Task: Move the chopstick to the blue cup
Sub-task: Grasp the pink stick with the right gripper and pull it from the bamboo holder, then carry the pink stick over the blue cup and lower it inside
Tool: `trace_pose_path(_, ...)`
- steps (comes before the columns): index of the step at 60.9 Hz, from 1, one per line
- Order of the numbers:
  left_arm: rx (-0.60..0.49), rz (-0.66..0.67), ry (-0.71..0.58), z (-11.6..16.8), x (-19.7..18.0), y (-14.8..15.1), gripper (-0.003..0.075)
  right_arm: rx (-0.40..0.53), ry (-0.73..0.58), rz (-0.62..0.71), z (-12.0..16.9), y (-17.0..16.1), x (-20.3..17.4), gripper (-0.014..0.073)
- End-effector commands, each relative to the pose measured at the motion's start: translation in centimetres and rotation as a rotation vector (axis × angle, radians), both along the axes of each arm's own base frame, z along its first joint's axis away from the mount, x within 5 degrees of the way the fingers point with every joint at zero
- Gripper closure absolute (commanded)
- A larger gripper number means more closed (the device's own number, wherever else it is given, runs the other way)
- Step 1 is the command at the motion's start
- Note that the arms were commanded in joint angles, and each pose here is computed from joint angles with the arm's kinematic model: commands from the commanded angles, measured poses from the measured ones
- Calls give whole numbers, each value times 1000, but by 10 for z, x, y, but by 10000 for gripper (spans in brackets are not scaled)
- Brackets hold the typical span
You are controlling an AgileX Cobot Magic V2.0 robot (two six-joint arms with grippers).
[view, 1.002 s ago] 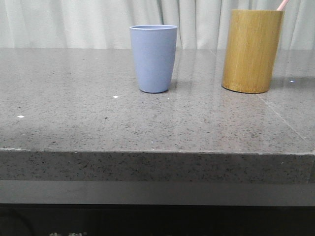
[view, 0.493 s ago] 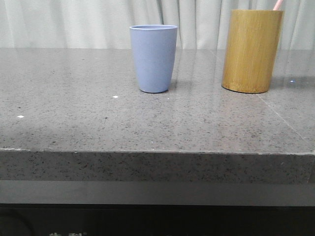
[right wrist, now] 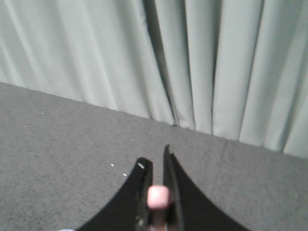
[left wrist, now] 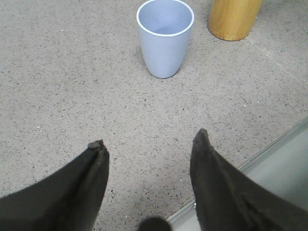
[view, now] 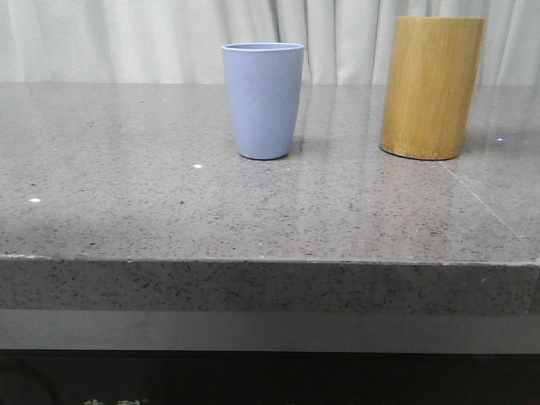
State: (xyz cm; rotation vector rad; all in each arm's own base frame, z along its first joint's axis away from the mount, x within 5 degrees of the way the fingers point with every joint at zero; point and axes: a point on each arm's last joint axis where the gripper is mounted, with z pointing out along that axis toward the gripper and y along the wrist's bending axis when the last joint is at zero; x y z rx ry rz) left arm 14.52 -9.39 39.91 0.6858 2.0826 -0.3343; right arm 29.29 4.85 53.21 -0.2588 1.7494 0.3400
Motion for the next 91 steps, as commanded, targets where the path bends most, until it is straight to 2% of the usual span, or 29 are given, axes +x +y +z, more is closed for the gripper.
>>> trace_pose_path(1, -58, 0, -93, 15, 0, -1, 332, 1, -143, 61, 29, 16, -25, 662)
trace_pose_path(12, -58, 0, -93, 15, 0, -1, 332, -23, -153, 220, 22, 62, -26, 662)
trace_pose_path(21, -59, 0, -95, 16, 1, -1, 332, -67, -119, 313, 2, 97, -9, 662)
trace_pose_path(43, -69, 3, -118, 18, 2, -1, 332, -141, 40, 358, -63, 134, 51, 654)
trace_pose_path(49, -69, 4, -123, 18, 2, -1, 332, -149, 66, 363, -72, 137, 57, 580)
trace_pose_path(55, -69, 4, -123, 18, 2, -1, 332, -158, 94, 372, -79, 139, 60, 440)
trace_pose_path(60, -75, 5, -132, 19, 2, -1, 332, -160, 101, 374, -80, 139, 61, 315)
trace_pose_path(67, -83, 6, -144, 20, 3, -2, 332, -160, 99, 374, -80, 139, 61, 230)
trace_pose_path(82, -84, 6, -146, 20, 3, -2, 332, -166, 67, 380, -61, 131, 43, 223)
trace_pose_path(91, -83, 6, -144, 20, 3, -2, 332, -271, 22, 352, -38, 113, 16, 223)
